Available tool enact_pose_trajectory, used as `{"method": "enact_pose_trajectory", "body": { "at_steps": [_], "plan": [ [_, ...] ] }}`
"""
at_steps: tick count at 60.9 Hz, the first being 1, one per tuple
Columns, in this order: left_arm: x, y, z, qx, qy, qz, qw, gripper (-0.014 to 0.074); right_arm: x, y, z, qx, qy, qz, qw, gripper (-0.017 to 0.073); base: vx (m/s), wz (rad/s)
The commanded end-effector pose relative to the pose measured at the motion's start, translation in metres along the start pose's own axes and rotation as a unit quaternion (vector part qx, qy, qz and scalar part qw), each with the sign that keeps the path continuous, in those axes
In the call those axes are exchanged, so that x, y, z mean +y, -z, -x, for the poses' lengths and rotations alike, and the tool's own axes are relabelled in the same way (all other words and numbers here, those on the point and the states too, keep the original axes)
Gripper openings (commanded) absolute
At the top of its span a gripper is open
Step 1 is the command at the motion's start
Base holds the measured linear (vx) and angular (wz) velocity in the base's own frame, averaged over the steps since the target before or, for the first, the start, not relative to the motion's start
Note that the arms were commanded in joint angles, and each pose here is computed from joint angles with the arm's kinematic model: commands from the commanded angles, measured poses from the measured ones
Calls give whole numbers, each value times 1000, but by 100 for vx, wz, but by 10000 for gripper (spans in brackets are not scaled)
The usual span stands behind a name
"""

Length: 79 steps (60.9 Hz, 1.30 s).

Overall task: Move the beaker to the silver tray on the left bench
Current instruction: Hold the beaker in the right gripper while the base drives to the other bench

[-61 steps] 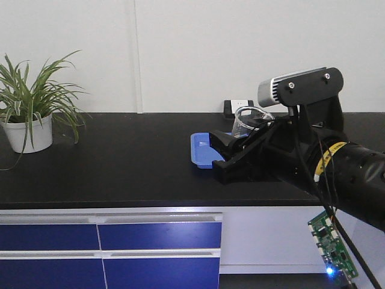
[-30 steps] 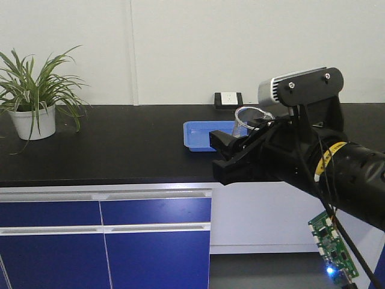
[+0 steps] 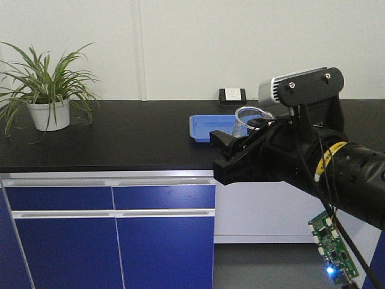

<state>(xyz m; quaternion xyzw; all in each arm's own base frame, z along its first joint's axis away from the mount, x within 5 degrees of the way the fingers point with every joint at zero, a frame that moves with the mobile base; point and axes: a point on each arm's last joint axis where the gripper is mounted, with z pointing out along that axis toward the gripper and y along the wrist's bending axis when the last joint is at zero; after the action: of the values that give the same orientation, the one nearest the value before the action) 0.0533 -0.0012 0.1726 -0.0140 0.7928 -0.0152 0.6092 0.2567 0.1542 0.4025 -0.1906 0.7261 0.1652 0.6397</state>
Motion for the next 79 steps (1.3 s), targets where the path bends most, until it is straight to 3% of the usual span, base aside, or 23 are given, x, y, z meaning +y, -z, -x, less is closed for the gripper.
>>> {"method": "enact_pose_trajectory", "body": {
  "at_steps": [1,30,79],
  "plan": [
    [0,-1,2,-37,1,-3,999,1,3,14,28,-70,4,20,997,-11,-12,17],
    [0,-1,2,-37,1,-3,999,1,3,14,28,-70,4,20,997,-11,-8,37],
    [0,-1,2,-37,1,-3,999,1,3,14,28,-70,4,20,997,-11,1,73]
  ]
}}
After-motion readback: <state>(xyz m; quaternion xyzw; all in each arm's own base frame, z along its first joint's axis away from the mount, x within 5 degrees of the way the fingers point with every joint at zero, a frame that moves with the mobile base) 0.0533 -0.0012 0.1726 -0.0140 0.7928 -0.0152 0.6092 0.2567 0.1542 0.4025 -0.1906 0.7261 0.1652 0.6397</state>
